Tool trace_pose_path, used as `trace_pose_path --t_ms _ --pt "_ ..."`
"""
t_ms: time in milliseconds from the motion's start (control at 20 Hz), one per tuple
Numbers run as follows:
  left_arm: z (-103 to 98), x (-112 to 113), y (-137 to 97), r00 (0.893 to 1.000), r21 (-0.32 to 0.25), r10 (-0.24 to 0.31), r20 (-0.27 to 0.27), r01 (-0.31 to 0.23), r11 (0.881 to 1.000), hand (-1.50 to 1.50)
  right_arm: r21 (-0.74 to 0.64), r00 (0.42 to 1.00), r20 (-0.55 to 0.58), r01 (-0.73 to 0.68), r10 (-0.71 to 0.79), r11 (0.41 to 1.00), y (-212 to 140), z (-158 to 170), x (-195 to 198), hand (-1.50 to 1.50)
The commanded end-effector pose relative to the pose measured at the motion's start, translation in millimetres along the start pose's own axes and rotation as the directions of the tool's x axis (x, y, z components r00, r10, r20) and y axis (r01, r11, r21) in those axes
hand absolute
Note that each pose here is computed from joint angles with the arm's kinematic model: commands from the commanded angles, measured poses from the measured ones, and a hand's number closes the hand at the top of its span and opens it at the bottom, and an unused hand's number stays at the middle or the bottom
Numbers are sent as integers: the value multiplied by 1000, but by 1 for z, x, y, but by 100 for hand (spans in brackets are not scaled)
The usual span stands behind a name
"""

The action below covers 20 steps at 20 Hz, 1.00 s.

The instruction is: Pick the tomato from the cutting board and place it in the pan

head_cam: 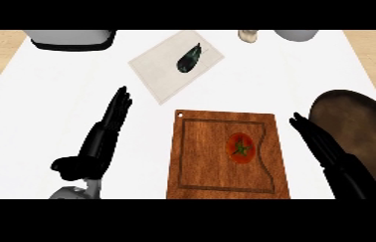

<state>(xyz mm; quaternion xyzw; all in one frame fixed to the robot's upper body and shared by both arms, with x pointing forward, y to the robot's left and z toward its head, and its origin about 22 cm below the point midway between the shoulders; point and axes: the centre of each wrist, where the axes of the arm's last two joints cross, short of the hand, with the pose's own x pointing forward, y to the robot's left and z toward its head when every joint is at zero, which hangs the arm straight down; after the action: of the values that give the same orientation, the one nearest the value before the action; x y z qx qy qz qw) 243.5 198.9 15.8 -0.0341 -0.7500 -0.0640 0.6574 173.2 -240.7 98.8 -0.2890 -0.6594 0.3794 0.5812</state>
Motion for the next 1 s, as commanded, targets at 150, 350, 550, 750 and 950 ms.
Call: trace_pose_path --t_ms 150,350,550,750,950 --pt "0 -4 0 1000 -14 -1 -11 1 1000 0 161 966 -76 -232 246 959 43 -29 40 -150" --pt "-4 -5 10 1000 15 3 -1 -3 1000 0 261 950 -102 -261 296 929 71 -55 45 -150" --pt "-5 1 -1 1000 6 9 -17 -8 1000 0 236 960 -121 -219 252 947 80 -44 53 -150" --pt "11 -1 12 1000 29 -6 -16 6 1000 0 265 952 -145 -227 271 937 86 -57 46 -150" --pt "-8 -12 -2 1000 8 -12 3 12 1000 0 233 952 -158 -221 261 947 96 -52 48 -150"
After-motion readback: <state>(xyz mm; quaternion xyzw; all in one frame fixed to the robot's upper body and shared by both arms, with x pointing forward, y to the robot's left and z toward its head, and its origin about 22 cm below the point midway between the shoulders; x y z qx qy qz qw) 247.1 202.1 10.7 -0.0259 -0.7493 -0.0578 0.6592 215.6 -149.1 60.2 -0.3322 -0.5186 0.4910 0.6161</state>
